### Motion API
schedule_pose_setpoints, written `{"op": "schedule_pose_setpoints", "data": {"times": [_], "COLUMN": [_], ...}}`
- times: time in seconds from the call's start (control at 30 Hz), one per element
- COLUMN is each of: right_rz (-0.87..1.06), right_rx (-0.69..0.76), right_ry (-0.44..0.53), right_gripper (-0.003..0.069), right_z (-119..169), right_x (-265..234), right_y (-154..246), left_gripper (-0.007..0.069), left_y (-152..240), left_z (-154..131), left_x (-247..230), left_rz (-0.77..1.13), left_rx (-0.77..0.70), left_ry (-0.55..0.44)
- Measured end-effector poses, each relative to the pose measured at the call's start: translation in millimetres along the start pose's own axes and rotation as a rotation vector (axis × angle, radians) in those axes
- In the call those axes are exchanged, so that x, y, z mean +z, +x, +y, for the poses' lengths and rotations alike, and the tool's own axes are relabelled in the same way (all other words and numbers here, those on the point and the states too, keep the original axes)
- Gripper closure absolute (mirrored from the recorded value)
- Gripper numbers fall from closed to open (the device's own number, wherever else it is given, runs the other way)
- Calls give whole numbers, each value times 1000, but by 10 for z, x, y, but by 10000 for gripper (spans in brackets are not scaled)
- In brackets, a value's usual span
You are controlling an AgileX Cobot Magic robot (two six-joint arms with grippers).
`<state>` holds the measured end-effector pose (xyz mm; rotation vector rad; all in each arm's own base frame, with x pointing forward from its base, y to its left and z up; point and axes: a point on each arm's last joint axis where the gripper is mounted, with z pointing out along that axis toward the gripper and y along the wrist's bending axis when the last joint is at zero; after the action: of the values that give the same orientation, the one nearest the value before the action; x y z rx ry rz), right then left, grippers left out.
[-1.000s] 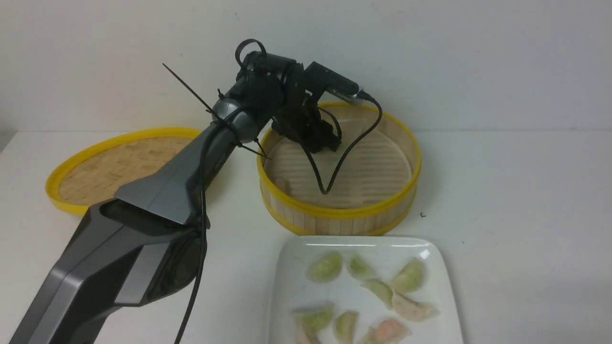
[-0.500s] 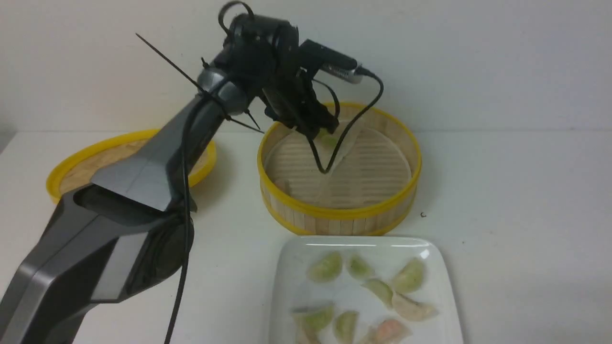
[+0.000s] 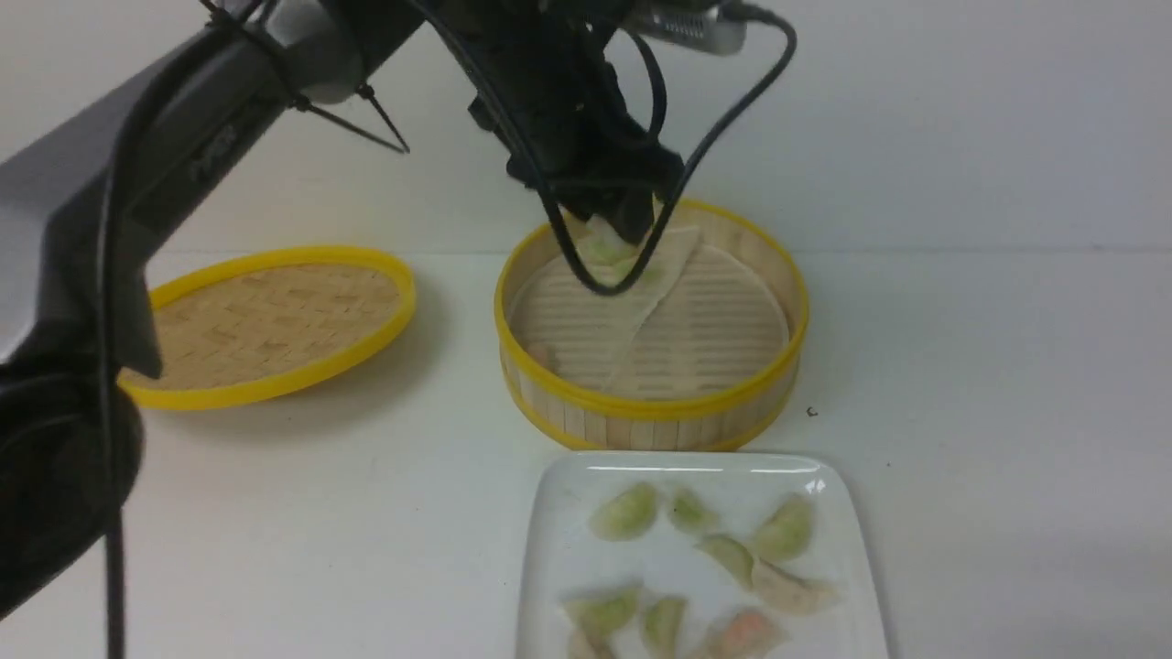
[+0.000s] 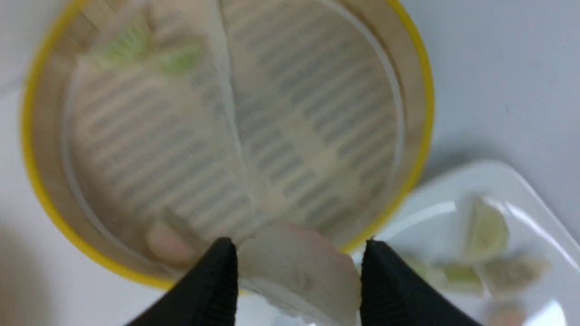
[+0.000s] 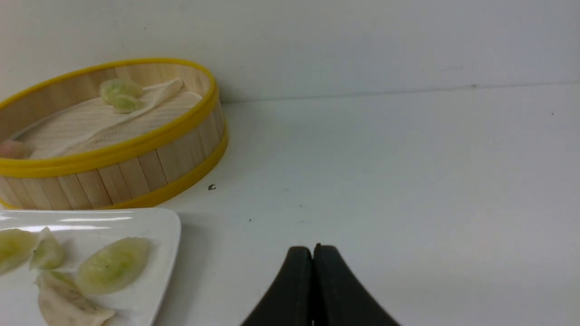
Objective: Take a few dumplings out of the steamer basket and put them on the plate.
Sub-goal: Use the left arm to put the dumpling into the plate
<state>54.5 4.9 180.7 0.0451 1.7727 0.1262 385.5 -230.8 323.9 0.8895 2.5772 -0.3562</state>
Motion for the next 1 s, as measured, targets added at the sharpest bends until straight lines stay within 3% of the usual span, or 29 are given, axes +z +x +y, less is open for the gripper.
{"op": "schedule_pose_setpoints", "data": {"times": [0.1,0.3,0.53,0.6,0.73,1.0], "right_rz": [0,0,0,0,0,0], "right_rx": [0,0,0,0,0,0], "right_ry": [0,0,0,0,0,0], "right_gripper": [674,674,674,674,674,674], "right_z": [0,0,0,0,0,0], "right_x": [0,0,0,0,0,0], "right_y": [0,0,0,0,0,0], "left_gripper": [314,314,310,268,160,174], "left_y": [399,810,826,797,563,-72], "left_z": [-290,-639,-716,-718,-653,19], "left_x": [260,866,1118,1123,962,304], "left_rz": [177,384,372,349,259,-44], "left_rx": [41,145,164,167,146,-51], "left_ry": [63,133,135,130,90,-15]}}
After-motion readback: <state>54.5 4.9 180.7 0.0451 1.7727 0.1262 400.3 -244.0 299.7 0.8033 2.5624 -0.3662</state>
